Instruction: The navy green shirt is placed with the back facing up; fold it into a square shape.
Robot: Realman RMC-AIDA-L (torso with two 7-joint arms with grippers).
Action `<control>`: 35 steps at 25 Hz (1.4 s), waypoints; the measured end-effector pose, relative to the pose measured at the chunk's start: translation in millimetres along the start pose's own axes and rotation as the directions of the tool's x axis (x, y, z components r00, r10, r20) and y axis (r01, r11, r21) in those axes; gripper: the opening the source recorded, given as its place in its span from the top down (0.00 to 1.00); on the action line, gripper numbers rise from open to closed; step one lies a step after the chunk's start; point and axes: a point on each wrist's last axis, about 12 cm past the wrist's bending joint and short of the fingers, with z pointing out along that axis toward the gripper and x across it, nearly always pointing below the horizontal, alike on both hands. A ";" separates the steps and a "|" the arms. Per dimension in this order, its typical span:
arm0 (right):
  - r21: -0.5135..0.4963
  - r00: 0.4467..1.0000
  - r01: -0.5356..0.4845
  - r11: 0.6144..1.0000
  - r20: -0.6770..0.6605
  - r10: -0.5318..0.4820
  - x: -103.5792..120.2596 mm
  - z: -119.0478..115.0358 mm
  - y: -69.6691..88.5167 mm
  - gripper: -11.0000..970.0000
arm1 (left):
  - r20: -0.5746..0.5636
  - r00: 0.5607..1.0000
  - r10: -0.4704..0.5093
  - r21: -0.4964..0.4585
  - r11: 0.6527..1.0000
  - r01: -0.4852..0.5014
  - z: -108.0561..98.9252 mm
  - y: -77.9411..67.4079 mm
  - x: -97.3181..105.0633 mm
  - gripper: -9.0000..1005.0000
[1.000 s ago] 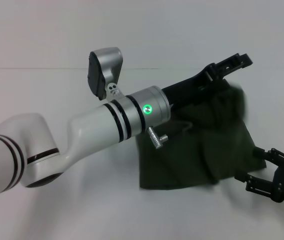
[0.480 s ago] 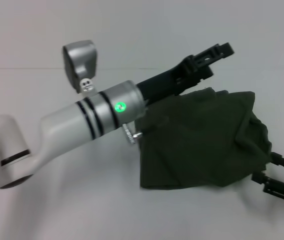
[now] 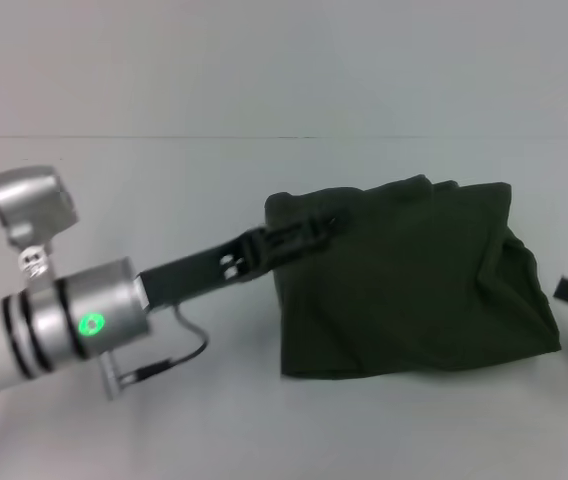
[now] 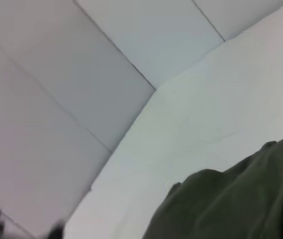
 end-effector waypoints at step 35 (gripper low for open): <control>0.351 0.969 -0.028 0.936 -0.219 0.111 -86.4 136.9 -3.0 0.33 | -0.306 0.860 0.408 0.039 0.908 -0.417 -83.0 -3.6 20.2 0.08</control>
